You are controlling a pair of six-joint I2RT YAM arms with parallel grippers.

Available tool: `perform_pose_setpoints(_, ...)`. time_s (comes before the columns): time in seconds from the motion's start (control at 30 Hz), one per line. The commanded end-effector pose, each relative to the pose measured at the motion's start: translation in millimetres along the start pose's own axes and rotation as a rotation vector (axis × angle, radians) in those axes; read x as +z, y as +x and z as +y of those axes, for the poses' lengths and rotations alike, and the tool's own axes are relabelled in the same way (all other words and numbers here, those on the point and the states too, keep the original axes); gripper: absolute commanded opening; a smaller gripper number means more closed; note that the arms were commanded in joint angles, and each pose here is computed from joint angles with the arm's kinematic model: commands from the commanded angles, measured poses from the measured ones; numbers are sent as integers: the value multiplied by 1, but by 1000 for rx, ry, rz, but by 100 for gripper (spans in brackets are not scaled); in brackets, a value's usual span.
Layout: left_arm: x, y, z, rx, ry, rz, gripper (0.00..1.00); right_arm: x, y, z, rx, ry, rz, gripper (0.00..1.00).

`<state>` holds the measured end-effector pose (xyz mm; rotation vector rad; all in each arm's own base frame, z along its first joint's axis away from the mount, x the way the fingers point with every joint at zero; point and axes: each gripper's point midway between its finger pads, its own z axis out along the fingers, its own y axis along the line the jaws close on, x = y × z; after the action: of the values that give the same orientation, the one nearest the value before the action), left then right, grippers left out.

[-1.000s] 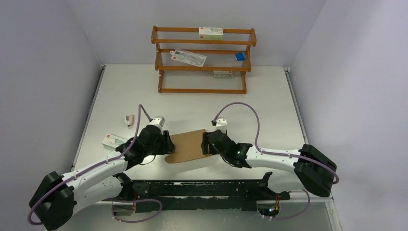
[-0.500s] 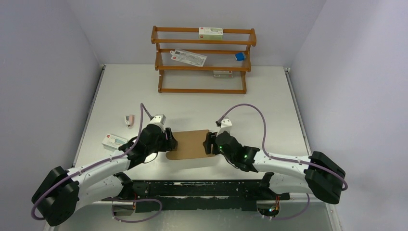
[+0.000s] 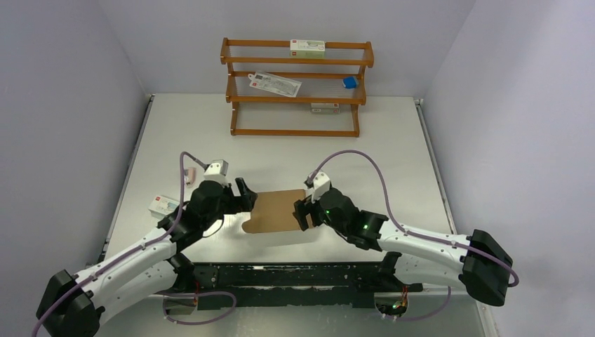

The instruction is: Fold the paper box

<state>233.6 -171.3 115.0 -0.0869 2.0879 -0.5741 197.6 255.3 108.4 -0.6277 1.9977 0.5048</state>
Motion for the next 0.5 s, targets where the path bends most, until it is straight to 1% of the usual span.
perform_pose_setpoints(0.0, 6, -1, 5, -22, -20, 19, 93, 0, -4, 19, -148, -108, 25, 85)
perform_pose_setpoints(0.13, 21, 7, 8, -21, -27, 81, 92, 2, -1, 32, -260, -142, 39, 88)
perform_pose_setpoints(0.23, 31, 10, 6, -17, -14, 124, 89, 5, -9, 26, -260, -74, 32, 89)
perform_pose_setpoints(0.3, 36, 14, 4, -8, -6, 151, 87, 5, -11, 25, -260, -62, 50, 90)
perform_pose_setpoints(0.4, 41, 18, 5, 2, -10, 176, 84, 7, -23, 35, -295, -98, 55, 92)
perform_pose_setpoints(0.47, 41, 14, 4, 1, -10, 167, 84, 11, -26, 42, -364, -141, 77, 94)
